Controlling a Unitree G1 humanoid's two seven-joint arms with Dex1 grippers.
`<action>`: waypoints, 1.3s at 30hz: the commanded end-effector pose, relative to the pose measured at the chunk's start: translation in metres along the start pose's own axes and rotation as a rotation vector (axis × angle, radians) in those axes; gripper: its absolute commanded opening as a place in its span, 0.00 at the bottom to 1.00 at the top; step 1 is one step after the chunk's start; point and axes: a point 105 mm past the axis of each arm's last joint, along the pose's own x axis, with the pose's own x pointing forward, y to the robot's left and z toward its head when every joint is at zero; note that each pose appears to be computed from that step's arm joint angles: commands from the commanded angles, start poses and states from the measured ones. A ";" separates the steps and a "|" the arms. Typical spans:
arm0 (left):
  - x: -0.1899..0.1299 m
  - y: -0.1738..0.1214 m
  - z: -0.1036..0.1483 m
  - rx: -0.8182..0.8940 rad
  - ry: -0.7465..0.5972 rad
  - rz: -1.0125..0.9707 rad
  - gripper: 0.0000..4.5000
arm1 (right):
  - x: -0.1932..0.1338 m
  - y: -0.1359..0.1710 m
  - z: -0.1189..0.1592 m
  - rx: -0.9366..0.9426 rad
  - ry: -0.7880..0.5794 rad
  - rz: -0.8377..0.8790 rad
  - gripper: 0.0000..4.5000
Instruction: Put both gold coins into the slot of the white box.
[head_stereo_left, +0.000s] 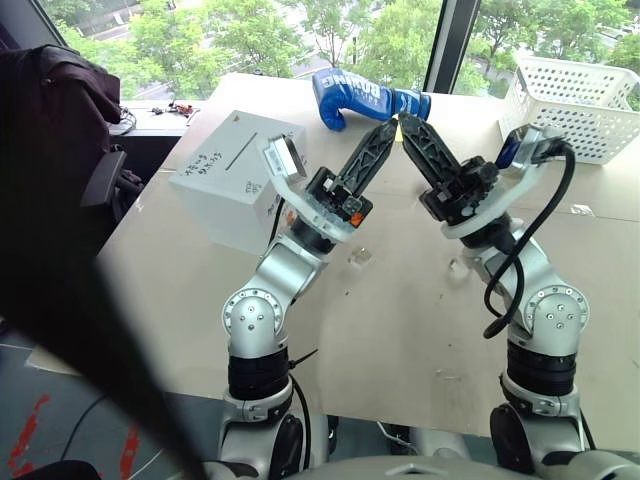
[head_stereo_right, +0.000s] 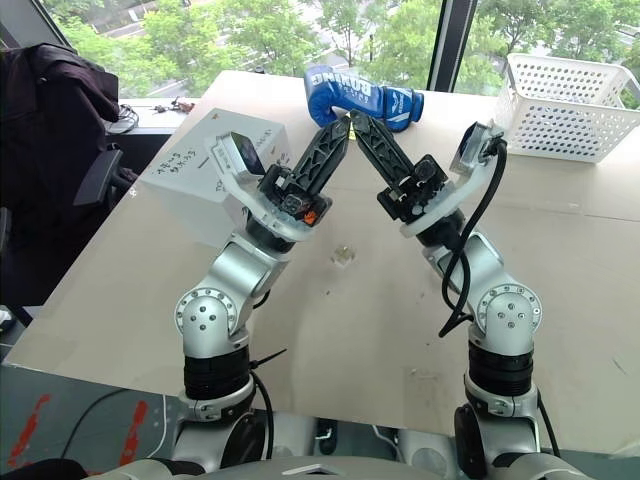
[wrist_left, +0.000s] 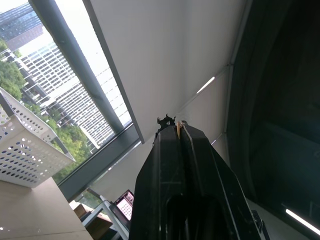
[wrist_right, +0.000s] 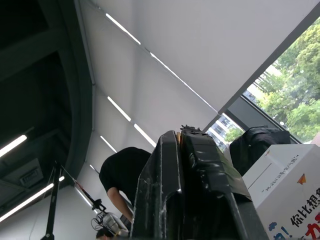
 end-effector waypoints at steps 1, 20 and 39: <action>0.003 -0.007 -0.004 0.003 0.016 -0.031 0.00 | 0.005 0.019 0.004 -0.064 -0.012 0.067 0.40; 0.019 -0.038 0.071 0.650 0.011 0.109 0.00 | -0.021 -0.030 0.028 -0.629 0.268 -0.040 0.83; -0.063 -0.003 0.154 1.289 0.349 0.886 0.00 | 0.000 -0.015 0.014 -0.868 0.517 0.299 0.83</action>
